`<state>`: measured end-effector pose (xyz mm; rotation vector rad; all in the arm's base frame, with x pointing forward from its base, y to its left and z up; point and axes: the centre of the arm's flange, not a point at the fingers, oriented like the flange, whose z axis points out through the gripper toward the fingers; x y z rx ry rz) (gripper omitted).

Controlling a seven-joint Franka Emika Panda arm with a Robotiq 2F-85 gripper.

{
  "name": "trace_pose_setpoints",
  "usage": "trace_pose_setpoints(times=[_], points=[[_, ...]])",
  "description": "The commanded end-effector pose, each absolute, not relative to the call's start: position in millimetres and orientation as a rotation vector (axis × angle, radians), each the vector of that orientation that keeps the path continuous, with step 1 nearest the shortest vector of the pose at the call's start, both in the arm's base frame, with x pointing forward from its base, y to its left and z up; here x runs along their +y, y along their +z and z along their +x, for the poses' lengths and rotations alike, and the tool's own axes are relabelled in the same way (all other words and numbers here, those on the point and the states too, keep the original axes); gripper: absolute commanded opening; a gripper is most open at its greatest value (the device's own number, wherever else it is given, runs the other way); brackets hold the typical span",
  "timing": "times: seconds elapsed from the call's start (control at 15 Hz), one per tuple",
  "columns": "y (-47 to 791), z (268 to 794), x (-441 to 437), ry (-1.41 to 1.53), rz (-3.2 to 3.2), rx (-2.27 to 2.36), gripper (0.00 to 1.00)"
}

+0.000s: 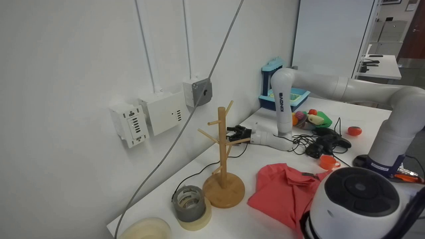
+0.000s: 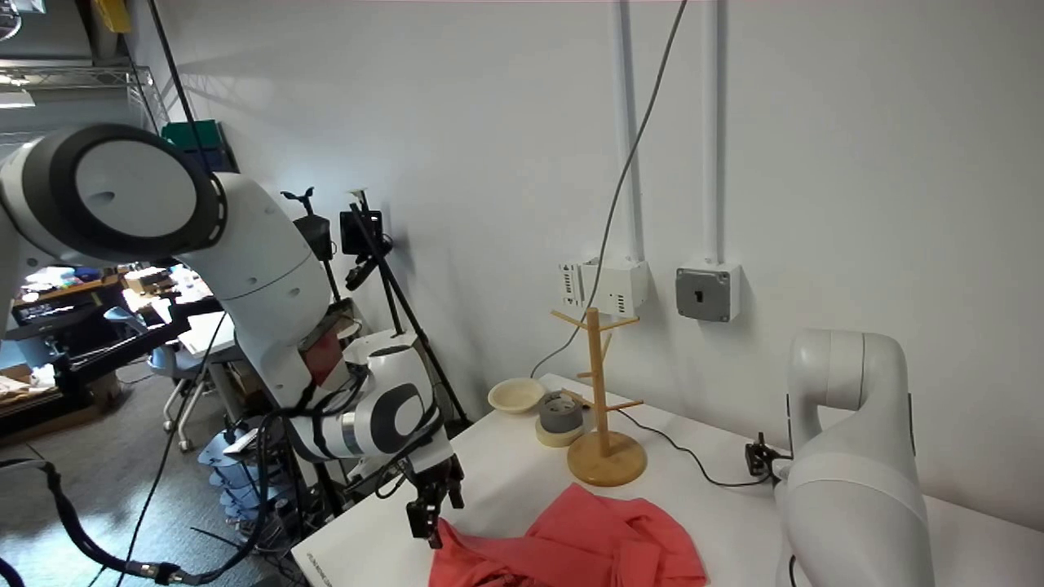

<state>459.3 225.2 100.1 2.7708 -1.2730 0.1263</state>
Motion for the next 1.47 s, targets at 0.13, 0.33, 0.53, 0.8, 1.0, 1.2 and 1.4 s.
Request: trace_pose_setpoints(times=[0.13, 0.33, 0.53, 0.8, 1.0, 1.2, 1.4], points=[[100, 447, 230, 0.127, 2.768, -1.315, 0.72], [102, 446, 231, 0.133, 2.766, -1.318, 0.53], [103, 448, 227, 0.147, 2.762, -1.327, 0.31], [107, 451, 220, 0.175, 2.753, -1.326, 0.01], [115, 448, 213, 0.171, 2.761, -1.285, 0.0], [129, 440, 204, 0.086, 2.779, -1.101, 0.01], [149, 428, 186, -0.006, 2.75, -0.873, 0.01]])
